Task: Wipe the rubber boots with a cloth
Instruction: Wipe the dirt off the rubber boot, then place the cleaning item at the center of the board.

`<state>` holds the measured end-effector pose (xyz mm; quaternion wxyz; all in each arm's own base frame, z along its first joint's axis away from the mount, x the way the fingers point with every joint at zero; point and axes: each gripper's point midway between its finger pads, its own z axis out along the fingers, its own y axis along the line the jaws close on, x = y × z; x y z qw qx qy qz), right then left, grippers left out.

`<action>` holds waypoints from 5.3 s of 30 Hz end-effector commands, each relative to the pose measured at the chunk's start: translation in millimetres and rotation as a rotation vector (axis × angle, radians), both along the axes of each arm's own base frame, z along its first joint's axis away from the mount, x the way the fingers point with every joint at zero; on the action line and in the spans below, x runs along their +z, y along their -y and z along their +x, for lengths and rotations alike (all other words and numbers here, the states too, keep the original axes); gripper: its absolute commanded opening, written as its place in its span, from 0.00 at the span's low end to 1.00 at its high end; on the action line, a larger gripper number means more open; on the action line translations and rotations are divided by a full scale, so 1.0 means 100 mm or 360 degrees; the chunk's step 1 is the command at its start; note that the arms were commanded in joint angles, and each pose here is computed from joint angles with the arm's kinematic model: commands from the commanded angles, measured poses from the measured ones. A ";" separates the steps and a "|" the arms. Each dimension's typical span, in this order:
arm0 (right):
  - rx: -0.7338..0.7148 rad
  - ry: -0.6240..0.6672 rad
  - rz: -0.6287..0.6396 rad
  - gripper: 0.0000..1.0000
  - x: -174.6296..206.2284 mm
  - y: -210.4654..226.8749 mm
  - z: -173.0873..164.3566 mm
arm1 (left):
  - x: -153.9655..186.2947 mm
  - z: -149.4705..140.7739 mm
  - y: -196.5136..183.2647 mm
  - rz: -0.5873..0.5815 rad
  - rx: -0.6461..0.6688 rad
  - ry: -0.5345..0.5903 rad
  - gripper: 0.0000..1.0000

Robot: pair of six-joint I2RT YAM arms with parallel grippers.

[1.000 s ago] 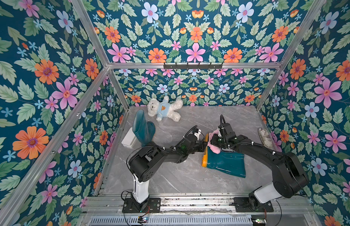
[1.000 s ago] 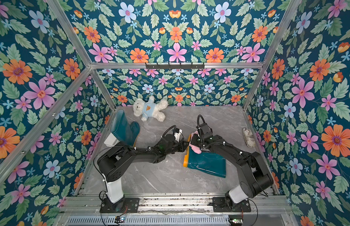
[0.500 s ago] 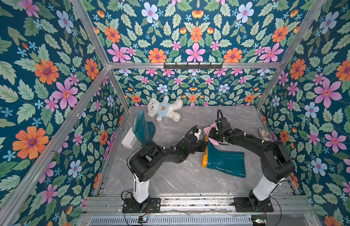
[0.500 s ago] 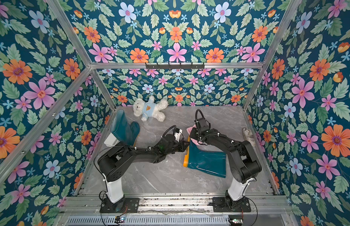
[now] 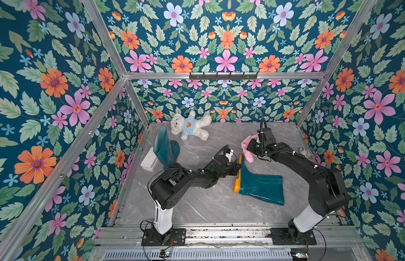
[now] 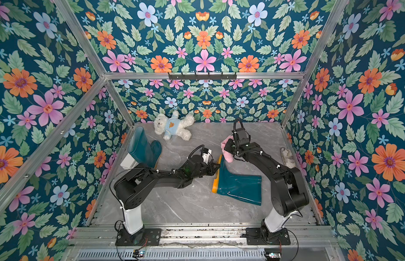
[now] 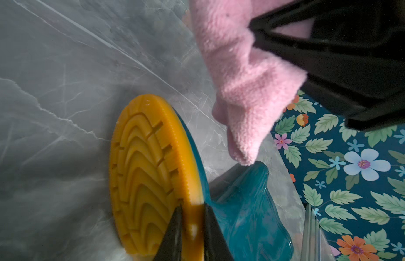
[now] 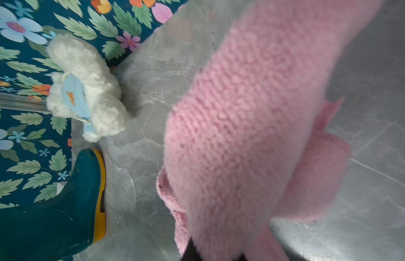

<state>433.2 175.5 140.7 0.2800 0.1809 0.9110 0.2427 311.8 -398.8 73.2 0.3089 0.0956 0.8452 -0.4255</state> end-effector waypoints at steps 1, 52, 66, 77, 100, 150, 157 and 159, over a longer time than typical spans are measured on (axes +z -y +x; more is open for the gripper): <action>0.0041 -0.0263 0.0126 0.00 -0.28 -0.14 -0.13 | -0.71 -0.35 -0.34 0.0378 -0.0025 -0.0347 0.06; -0.0392 -0.1118 -0.0228 0.00 -0.77 2.01 -1.64 | -0.77 -0.31 -0.42 0.0230 -0.0038 -0.0401 0.06; 0.0029 -0.0422 0.0015 0.00 -0.04 0.33 -0.36 | -0.81 -0.29 -0.43 0.0254 -0.0014 -0.0412 0.06; 0.0412 -0.0510 0.0179 0.00 -0.45 -0.56 -0.33 | -0.85 -0.28 -0.44 0.0282 -0.0004 -0.0424 0.06; 0.0662 -0.0688 0.0076 0.00 -0.47 -0.64 -1.85 | -0.90 -0.26 -0.46 0.0307 0.0020 -0.0445 0.06; -0.0736 -0.0576 -0.0069 0.83 -0.22 2.50 -1.65 | -0.88 -0.28 -0.44 0.0284 0.0003 -0.0432 0.06; -0.0747 -0.0398 -0.0074 0.99 0.27 2.46 -1.69 | -0.88 -0.27 -0.44 0.0291 0.0008 -0.0434 0.06; -0.0754 -0.0348 -0.0090 0.99 0.43 2.46 -1.71 | -0.88 -0.28 -0.44 0.0295 0.0011 -0.0433 0.06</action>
